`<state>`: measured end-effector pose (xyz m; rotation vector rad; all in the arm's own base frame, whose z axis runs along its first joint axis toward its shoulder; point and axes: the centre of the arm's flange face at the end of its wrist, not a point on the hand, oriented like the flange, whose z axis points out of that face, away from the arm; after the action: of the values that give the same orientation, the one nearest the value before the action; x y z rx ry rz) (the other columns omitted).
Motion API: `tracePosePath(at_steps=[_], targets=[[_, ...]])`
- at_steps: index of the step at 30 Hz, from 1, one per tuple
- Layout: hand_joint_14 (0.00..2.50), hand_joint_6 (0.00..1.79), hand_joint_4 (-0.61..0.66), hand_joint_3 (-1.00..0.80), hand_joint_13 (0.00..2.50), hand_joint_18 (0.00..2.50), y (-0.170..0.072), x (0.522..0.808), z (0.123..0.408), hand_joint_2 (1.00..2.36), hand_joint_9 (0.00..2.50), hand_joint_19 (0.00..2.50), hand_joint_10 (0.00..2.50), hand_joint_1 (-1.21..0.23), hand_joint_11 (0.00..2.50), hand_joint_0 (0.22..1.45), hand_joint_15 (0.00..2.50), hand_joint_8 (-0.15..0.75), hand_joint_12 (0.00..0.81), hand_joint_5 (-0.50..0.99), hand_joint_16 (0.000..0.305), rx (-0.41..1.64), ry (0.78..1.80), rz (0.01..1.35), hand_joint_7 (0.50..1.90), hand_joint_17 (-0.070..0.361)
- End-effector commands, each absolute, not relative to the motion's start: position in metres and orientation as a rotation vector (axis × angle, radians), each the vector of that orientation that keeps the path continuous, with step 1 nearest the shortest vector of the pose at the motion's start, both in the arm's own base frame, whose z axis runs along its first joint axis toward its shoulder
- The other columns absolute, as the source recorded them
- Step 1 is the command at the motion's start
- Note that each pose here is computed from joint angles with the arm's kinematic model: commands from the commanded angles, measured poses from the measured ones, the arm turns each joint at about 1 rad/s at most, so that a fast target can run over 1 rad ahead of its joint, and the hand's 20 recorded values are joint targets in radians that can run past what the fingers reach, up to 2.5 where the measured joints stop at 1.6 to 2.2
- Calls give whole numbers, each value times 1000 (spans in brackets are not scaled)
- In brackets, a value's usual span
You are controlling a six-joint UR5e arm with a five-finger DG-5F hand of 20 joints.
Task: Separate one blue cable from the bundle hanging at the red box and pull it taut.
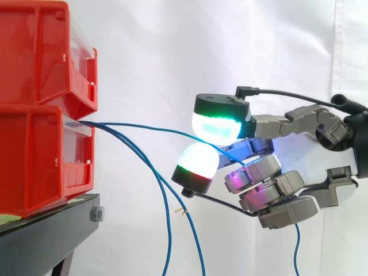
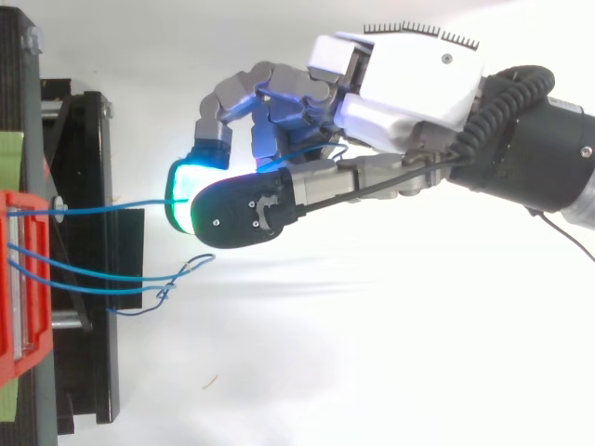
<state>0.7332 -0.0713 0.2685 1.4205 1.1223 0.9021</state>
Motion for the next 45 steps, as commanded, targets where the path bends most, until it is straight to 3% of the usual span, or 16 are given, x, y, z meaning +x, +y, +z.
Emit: tracePosePath(at_steps=[1,4,6,11,17,20,26,45], targets=[[2500,953,85,-421,695,1269,-71,733,269,1006,406,1959,2500,-578,1089,624,1359,280,311,-188,32,1420,1122,903,1016,73],[2500,953,69,-349,696,1273,-71,733,270,1009,425,1958,2500,-602,1088,635,1368,282,311,-182,32,1420,1121,904,1034,72],[2500,958,32,-232,729,1285,-71,733,269,1011,454,1824,2500,-665,1034,645,1312,294,322,-173,36,1420,1122,903,1054,81],[2500,959,-49,-154,750,1299,-70,733,269,1010,473,1726,2500,-721,1066,659,1337,305,333,-165,39,1420,1122,903,1102,88],[2500,967,-95,-248,706,1297,-72,733,269,1011,432,1991,2500,-737,1135,711,1404,275,317,-179,32,1421,1121,902,1094,73],[2500,966,-124,-305,698,1269,-72,733,269,1010,431,1948,2500,-741,1100,745,1398,271,311,-183,31,1420,1120,903,1219,71],[2500,984,-158,-388,667,1229,-71,734,269,1007,419,1974,2500,-706,1099,770,1362,265,310,-196,31,1444,1088,937,1178,70],[2500,979,-152,-481,671,1156,-68,733,268,1001,443,1913,2500,-695,1010,820,1294,264,316,-207,30,1455,1114,959,1400,68]])
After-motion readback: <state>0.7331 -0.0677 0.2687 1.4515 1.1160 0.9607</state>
